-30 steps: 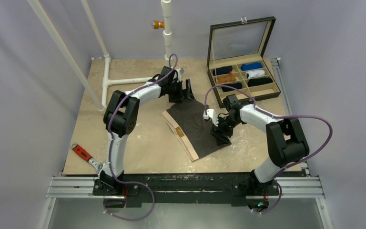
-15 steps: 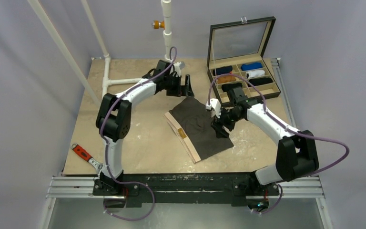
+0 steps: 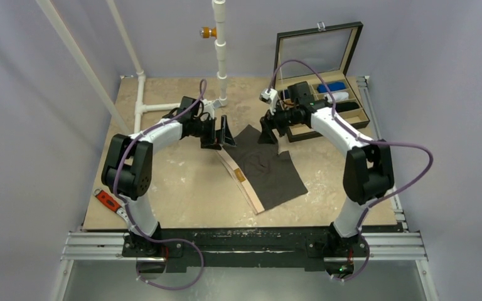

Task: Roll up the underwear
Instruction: Flatten out the underwear at the center of the board, then fold the underwear at the center of the board.

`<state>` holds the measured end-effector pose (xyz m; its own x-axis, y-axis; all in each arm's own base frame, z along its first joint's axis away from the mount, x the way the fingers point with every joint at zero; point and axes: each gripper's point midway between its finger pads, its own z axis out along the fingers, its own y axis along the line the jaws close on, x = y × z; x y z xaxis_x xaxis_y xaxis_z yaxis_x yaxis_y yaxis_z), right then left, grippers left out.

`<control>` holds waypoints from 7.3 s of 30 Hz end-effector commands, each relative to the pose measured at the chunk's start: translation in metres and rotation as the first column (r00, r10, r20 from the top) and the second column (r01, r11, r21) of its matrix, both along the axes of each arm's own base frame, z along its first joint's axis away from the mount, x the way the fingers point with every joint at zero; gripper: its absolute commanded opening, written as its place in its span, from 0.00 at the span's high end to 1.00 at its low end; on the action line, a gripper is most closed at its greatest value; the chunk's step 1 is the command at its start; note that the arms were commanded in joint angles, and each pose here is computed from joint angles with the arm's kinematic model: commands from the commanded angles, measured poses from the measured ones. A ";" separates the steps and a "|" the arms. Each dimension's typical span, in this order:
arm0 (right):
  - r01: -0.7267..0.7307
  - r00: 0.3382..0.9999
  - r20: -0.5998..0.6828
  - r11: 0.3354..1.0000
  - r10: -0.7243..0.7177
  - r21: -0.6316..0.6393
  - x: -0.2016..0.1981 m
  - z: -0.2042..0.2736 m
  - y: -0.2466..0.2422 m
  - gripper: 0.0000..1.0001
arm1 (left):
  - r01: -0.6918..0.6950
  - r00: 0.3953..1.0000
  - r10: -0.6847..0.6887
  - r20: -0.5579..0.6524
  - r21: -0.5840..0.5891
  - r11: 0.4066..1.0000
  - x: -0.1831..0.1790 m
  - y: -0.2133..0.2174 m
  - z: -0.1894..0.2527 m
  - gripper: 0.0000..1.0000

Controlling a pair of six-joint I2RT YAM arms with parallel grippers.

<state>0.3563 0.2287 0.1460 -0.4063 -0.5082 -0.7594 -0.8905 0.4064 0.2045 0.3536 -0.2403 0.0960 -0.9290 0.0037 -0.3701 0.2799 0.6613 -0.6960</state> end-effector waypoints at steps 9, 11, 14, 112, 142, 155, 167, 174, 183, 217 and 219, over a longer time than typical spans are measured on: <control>-0.008 0.976 -0.210 0.973 0.057 0.230 0.054 -0.027 0.058 0.29 | -0.011 1.000 0.011 -0.010 -0.043 0.999 0.004 -0.002 -0.021 0.05; -0.007 0.967 -0.244 0.972 0.066 0.235 0.056 -0.039 0.061 0.29 | -0.017 1.000 0.016 -0.020 -0.025 1.000 0.004 0.001 -0.030 0.05; 0.000 0.958 -0.280 0.975 0.064 0.223 0.061 -0.058 0.062 0.30 | -0.028 0.999 0.028 -0.030 -0.012 1.000 0.003 0.002 -0.042 0.05; -0.206 0.962 0.033 0.797 0.272 -0.568 -0.154 -0.128 -0.122 0.89 | 0.333 0.642 -0.583 0.497 0.504 0.797 -0.094 0.023 0.049 0.07; -0.285 0.949 -0.233 0.892 0.212 -0.350 -0.169 -0.111 -0.078 1.00 | 0.450 0.234 -0.886 0.400 0.763 0.464 -0.192 -0.069 -0.045 0.24; -0.278 0.952 -0.224 0.890 0.206 -0.361 -0.166 -0.110 -0.083 1.00 | 0.458 0.208 -0.925 0.318 0.804 0.380 -0.192 -0.062 -0.059 0.46; -0.298 0.943 -0.251 0.889 0.218 -0.348 -0.176 -0.109 -0.085 1.00 | 0.589 0.215 -0.943 0.256 0.736 0.334 -0.224 -0.066 -0.066 1.00; -0.359 0.914 -0.323 0.857 0.243 -0.370 -0.196 -0.103 -0.099 1.00 | 0.699 0.182 -0.946 0.267 0.641 0.315 -0.251 -0.073 -0.041 1.00; -0.416 0.889 -0.365 0.821 0.276 -0.392 -0.210 -0.075 -0.111 1.00 | 0.826 0.137 -0.950 0.282 0.497 0.267 -0.292 -0.081 -0.021 1.00; -0.250 0.968 -0.142 0.777 0.206 -0.578 -0.010 -0.003 -0.021 1.00 | 0.517 0.762 -0.581 0.286 0.272 0.812 -0.142 -0.004 0.022 1.00; -0.254 0.967 -0.142 0.771 0.210 -0.585 -0.001 -0.012 -0.011 1.00 | 0.484 0.788 -0.558 0.261 0.297 0.823 -0.134 0.004 0.015 1.00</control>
